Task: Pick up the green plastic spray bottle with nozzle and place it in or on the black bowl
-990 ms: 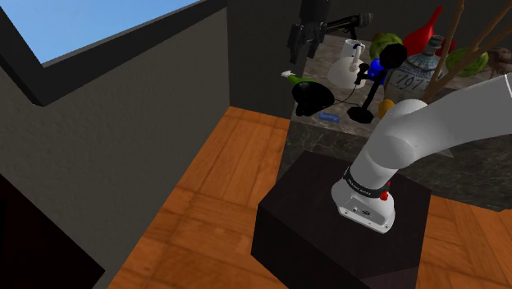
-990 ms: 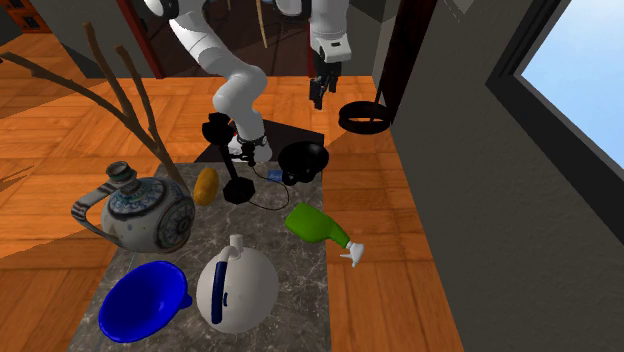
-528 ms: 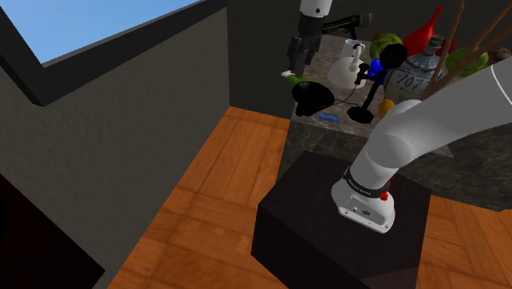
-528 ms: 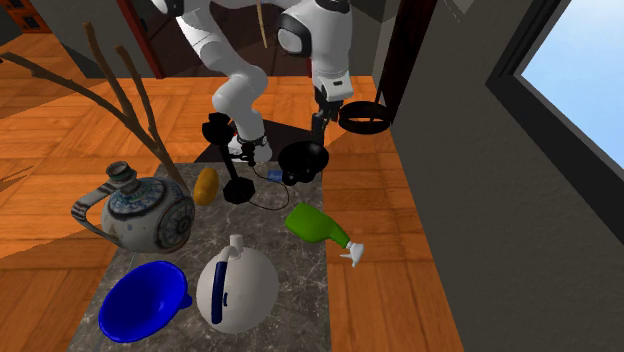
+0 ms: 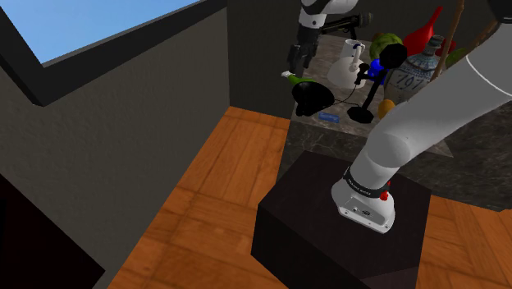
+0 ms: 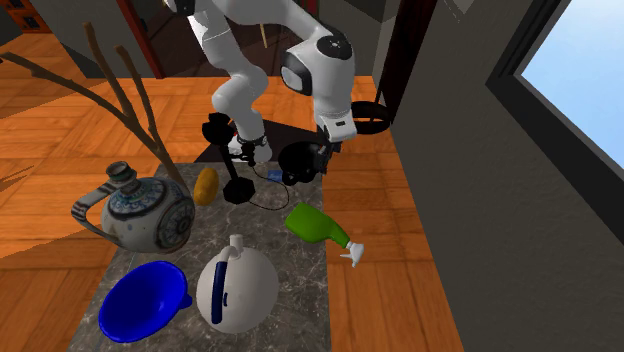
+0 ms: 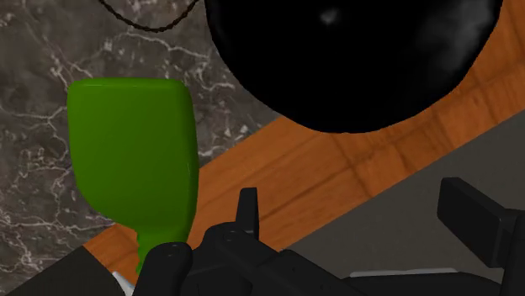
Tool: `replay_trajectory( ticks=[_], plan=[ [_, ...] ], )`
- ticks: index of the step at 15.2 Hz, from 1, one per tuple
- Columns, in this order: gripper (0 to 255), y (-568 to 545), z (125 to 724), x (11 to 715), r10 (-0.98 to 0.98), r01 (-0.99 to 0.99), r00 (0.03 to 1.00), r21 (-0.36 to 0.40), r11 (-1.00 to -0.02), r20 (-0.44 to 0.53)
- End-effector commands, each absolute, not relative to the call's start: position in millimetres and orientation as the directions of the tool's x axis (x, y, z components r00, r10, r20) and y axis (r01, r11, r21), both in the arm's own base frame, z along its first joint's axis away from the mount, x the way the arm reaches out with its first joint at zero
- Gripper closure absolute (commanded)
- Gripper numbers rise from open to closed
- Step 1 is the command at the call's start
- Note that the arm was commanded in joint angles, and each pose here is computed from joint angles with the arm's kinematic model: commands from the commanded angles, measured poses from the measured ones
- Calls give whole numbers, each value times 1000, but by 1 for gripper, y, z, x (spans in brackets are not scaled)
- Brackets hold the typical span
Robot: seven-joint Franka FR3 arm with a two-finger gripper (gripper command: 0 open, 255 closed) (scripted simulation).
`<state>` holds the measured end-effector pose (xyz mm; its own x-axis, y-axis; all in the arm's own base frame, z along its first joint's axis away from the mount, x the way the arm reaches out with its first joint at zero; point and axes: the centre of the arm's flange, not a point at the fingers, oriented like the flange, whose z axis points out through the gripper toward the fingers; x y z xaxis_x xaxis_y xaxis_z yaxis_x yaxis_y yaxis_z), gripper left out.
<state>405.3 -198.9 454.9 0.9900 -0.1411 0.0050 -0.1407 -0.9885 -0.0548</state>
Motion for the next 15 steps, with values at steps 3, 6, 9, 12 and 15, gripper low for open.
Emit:
replay_trajectory(
  ticks=[3, 6, 9, 12, 15],
  plan=[
    [0, -240, 421, 426, -140, -139, 990, -51, -989, 12],
    [0, -270, 400, 440, -139, -138, 990, -49, -989, 18],
    [0, -299, 378, 454, -138, -137, 990, -48, -989, 23],
    [0, -329, 357, 468, -138, -136, 990, -46, -990, 28],
    [0, -345, 341, 476, -138, -136, 990, -46, -990, 31]
  ],
)
